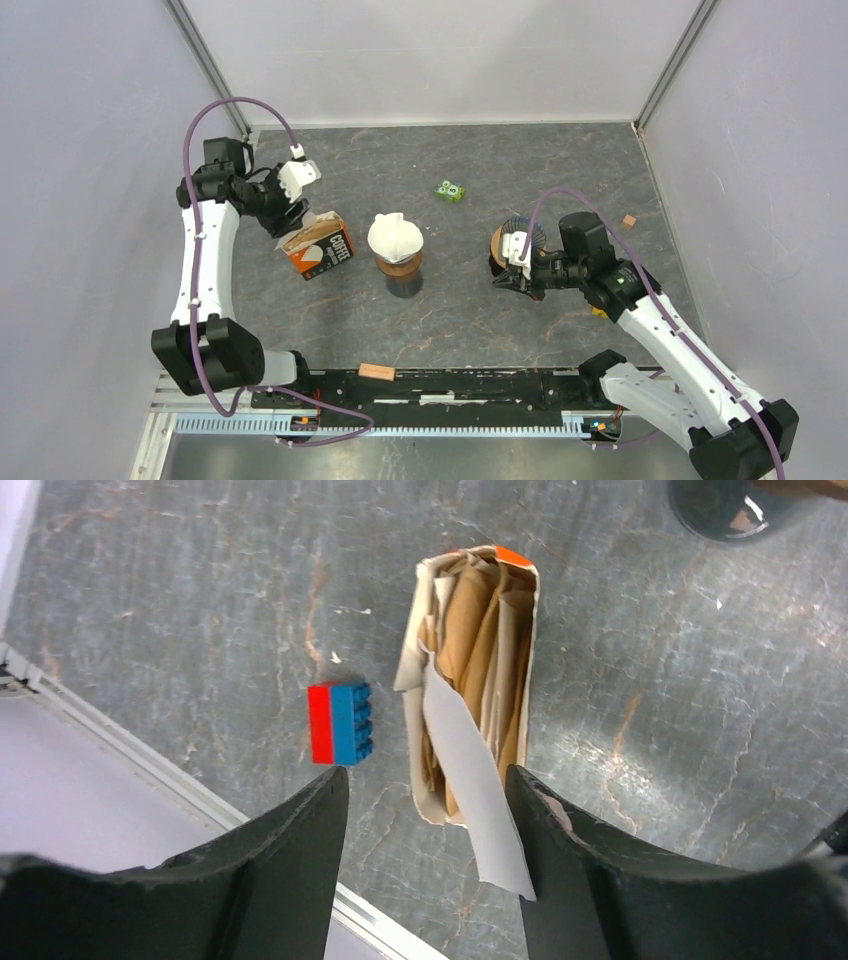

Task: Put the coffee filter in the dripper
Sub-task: Place the coffee filter at the coffee filter holder.

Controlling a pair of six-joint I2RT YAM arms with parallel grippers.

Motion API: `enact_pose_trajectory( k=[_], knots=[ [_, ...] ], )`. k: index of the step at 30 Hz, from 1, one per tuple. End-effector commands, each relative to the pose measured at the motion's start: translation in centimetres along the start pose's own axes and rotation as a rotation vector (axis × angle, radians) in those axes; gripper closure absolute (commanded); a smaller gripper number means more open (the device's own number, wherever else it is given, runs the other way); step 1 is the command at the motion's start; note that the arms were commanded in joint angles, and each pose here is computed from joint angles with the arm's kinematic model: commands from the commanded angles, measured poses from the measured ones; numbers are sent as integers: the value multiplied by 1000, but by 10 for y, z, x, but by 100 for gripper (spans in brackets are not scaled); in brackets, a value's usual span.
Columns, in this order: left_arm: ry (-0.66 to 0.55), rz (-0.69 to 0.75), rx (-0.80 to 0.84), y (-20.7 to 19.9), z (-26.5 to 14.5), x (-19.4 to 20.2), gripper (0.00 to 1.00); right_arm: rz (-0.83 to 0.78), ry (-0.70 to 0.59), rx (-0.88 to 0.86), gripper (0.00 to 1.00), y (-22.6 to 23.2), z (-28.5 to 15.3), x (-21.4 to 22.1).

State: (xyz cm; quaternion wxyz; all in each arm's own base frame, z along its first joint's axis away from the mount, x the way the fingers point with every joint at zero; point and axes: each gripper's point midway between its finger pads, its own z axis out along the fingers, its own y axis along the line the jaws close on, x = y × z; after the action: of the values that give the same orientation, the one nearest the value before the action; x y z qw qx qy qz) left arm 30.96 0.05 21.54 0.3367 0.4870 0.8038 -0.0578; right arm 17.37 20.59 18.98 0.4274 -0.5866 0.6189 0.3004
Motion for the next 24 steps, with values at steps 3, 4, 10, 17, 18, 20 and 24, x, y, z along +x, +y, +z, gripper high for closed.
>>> enact_pose_trajectory(
  k=[3,4,10,17,18,20,24],
  knots=[
    [-110,6,-109,23,-23,-39,31,-17,-41,5,100,0,-2,-8],
    [-116,11,-108,23,-23,-40,30,-18,-41,6,100,0,-2,-8],
    [-153,24,-49,6,-20,-50,25,-15,-41,4,100,-1,-1,-6],
    [-167,72,22,-12,-6,-69,34,-8,-42,0,100,-1,-1,-7],
    [-159,73,29,-12,-3,-70,36,-8,-42,0,100,-1,-1,-7],
    [-149,74,42,-10,4,-72,41,-9,-43,3,100,-1,-2,-7],
    [-91,74,27,0,19,-63,46,-9,-43,8,100,-1,-2,-5]
  ],
)
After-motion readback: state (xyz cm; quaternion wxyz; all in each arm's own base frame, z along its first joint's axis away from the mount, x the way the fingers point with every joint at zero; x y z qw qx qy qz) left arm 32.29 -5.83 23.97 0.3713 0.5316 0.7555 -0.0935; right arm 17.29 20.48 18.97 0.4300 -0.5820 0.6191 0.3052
